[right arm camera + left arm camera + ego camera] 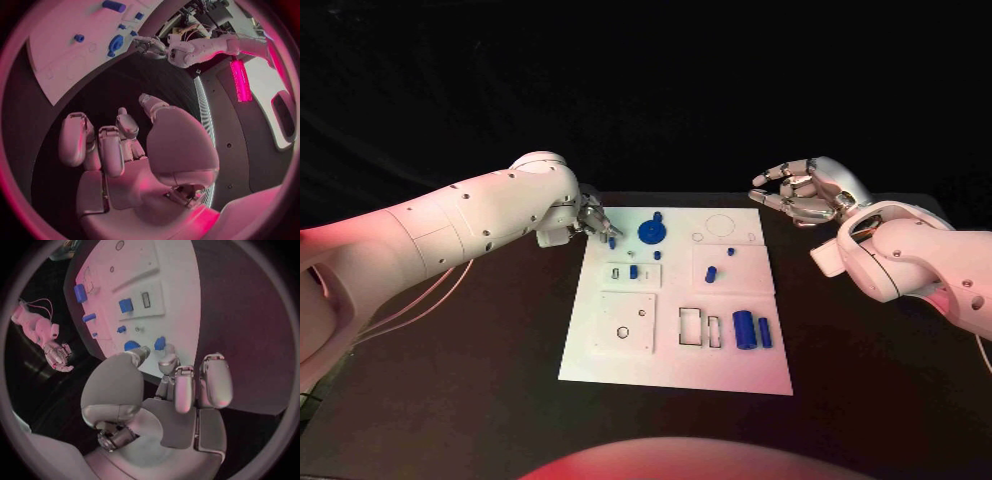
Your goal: Assemble the parts on the task board
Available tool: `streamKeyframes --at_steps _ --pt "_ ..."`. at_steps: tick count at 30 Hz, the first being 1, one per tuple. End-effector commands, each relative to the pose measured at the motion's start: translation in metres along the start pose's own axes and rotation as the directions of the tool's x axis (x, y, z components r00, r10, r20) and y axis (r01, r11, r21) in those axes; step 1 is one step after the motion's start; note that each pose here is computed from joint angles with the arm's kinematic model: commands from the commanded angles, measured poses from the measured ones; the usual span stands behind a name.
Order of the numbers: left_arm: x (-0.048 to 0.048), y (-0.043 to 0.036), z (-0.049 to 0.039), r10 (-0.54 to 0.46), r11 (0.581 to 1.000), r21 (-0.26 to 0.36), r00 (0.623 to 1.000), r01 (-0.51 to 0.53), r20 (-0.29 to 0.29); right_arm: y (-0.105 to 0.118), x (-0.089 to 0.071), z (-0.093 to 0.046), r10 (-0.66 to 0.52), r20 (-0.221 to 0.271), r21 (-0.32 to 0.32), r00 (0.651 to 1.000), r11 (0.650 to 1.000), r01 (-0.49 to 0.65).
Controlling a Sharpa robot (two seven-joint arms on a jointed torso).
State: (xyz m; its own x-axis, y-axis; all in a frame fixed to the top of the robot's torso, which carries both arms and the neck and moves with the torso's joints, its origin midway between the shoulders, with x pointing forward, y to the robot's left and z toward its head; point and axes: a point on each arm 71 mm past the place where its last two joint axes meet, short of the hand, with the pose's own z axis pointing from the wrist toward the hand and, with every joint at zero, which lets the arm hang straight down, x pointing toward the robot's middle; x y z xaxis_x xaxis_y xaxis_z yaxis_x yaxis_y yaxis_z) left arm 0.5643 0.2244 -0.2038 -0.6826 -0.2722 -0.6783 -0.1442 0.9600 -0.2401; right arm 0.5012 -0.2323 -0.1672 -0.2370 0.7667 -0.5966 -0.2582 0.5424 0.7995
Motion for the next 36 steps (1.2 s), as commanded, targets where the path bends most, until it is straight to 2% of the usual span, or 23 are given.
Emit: streamKeyframes --at_steps 1,36 --pt "0.0006 -0.0027 -0.0003 0.0 1.0 0.018 1.0 0.0 -0.015 0.0006 0.0015 0.0 0.0 -0.012 -0.009 1.0 1.0 0.0" --pt "0.0017 -0.0013 0.0008 -0.025 0.999 0.036 0.999 0.026 -0.024 0.0005 0.0022 0.0002 0.0 -0.013 -0.011 1.0 1.0 0.0"
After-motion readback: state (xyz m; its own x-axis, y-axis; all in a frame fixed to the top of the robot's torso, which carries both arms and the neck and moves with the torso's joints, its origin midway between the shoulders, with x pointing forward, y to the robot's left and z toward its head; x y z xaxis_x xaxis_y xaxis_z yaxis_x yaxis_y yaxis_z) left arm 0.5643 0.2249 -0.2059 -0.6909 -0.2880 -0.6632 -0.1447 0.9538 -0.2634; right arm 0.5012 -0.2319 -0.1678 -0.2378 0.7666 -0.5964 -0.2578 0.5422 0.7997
